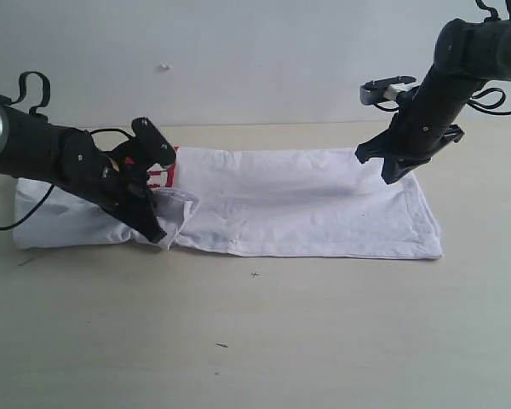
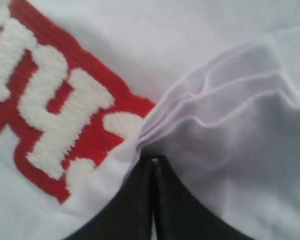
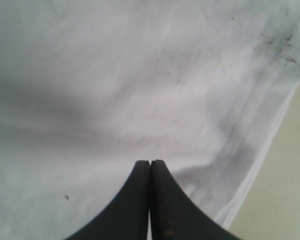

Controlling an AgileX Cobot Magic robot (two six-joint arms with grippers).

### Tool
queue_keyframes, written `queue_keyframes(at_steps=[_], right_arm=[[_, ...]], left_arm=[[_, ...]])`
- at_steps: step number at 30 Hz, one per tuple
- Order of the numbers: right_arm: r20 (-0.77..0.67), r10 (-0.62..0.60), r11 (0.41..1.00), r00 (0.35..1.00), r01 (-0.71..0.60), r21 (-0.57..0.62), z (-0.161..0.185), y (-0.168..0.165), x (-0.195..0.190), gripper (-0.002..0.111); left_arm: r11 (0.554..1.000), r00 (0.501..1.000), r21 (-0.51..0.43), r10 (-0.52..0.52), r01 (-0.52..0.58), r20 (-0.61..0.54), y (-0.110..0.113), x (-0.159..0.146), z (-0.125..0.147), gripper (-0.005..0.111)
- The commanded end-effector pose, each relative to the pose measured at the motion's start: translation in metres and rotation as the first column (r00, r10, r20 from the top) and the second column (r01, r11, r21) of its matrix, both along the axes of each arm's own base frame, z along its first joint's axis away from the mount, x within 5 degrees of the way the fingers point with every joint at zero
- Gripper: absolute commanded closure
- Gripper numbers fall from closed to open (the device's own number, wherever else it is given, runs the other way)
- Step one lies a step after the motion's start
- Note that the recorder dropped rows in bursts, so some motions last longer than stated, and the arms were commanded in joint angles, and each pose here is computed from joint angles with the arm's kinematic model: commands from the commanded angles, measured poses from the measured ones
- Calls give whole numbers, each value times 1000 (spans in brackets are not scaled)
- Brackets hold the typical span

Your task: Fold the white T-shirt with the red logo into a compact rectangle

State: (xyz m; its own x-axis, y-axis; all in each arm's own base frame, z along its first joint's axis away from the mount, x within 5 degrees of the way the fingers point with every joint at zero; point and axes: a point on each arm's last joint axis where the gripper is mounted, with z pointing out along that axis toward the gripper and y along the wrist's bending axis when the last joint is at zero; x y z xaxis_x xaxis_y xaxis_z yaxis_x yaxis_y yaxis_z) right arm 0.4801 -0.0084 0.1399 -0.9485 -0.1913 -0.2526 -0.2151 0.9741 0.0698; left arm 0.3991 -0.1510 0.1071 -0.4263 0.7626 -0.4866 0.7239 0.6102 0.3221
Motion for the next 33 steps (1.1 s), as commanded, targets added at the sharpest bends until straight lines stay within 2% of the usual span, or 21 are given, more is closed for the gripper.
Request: queue_keyframes(at_steps=[1, 7, 12, 15, 18, 20, 23, 25, 26, 28, 33], right_arm=[[26, 5, 1000, 1000, -5, -7, 6, -3, 1, 108], [37, 4, 1000, 999, -3, -10, 6, -3, 2, 108], [37, 4, 1000, 999, -3, -10, 6, -3, 2, 108], [37, 4, 1000, 999, -3, -10, 6, -3, 2, 108], [34, 19, 1000, 999, -18, -14, 6, -3, 2, 108], [26, 19, 1000, 999, -19, -11, 6, -3, 1, 108], [12, 21, 1000, 1000, -21, -9, 5, -2, 0, 108], [12, 21, 1000, 1000, -21, -9, 5, -2, 0, 108], [18, 15, 1000, 1000, -15, 4, 6, -1, 0, 108], [24, 5, 1000, 1000, -5, 25, 6, 0, 1, 108], [0, 9, 999, 1000, -9, 32, 6, 1, -1, 108]], left_arm=[[998, 992, -56, 20, -13, 127, -6, 18, 20, 107], [997, 983, -77, 24, -10, 181, -10, 30, 35, 107], [998, 990, -66, 22, -13, 139, -9, 27, 34, 106], [997, 996, -66, 40, -35, 81, -7, 21, 39, 93], [994, 996, -69, 89, -87, 23, 6, 20, 50, 78], [982, 987, -98, 163, -162, 6, 21, 23, 59, 78], [931, 944, -154, 326, -330, -49, 54, 28, 66, 84], [898, 908, -142, 402, -416, -115, 77, 28, 59, 92], [883, 883, -104, 436, -457, -175, 94, 26, 49, 99], [870, 856, -68, 463, -489, -230, 106, 23, 30, 102], [872, 823, 5, 463, -489, -328, 107, 18, -8, 102]])
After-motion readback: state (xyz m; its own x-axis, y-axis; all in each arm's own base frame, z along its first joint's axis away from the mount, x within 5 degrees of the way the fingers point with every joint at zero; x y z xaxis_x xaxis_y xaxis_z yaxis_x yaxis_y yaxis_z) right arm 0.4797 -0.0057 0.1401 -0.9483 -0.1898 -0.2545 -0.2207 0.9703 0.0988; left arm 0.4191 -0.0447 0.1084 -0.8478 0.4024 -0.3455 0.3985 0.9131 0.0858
